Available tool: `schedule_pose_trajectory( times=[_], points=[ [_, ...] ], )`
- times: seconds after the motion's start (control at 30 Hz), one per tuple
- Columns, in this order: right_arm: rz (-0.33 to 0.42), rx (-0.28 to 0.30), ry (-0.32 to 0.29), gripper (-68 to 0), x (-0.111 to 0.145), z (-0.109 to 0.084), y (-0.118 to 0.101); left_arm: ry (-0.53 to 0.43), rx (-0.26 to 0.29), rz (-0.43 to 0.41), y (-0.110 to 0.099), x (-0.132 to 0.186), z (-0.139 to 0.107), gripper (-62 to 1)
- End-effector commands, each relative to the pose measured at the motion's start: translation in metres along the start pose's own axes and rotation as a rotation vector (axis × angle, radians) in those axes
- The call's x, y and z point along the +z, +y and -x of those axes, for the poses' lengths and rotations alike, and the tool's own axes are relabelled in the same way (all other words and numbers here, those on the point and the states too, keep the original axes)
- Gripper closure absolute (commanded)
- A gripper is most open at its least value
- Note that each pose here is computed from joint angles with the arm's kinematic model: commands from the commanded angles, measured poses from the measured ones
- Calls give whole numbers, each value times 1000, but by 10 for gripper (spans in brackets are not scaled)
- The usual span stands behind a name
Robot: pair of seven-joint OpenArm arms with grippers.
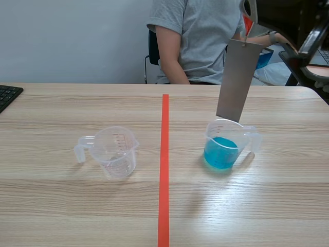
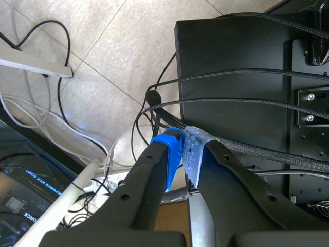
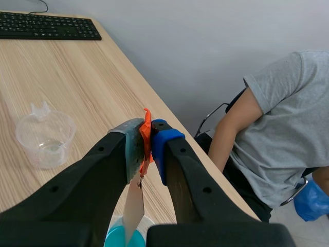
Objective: Do the redox reaction experiment.
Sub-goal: 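Move the plate over the blue solution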
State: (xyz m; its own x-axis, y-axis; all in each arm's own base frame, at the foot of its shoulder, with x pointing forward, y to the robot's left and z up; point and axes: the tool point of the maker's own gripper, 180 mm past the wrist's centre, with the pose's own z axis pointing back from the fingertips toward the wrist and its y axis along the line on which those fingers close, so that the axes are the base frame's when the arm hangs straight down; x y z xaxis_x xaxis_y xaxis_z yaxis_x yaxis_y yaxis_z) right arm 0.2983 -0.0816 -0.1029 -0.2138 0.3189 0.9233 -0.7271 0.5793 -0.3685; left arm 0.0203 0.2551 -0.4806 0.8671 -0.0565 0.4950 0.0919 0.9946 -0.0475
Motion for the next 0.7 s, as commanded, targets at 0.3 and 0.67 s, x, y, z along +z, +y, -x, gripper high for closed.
schedule_pose_trajectory(
  times=[0.3,0.67],
  points=[
    [55,-31,-26,-15,19,10,-37,-14,4,0,0,2,-3,-38],
    [45,-62,-41,-15,6,16,-47,-15,4,0,0,2,-3,-38]
  ],
)
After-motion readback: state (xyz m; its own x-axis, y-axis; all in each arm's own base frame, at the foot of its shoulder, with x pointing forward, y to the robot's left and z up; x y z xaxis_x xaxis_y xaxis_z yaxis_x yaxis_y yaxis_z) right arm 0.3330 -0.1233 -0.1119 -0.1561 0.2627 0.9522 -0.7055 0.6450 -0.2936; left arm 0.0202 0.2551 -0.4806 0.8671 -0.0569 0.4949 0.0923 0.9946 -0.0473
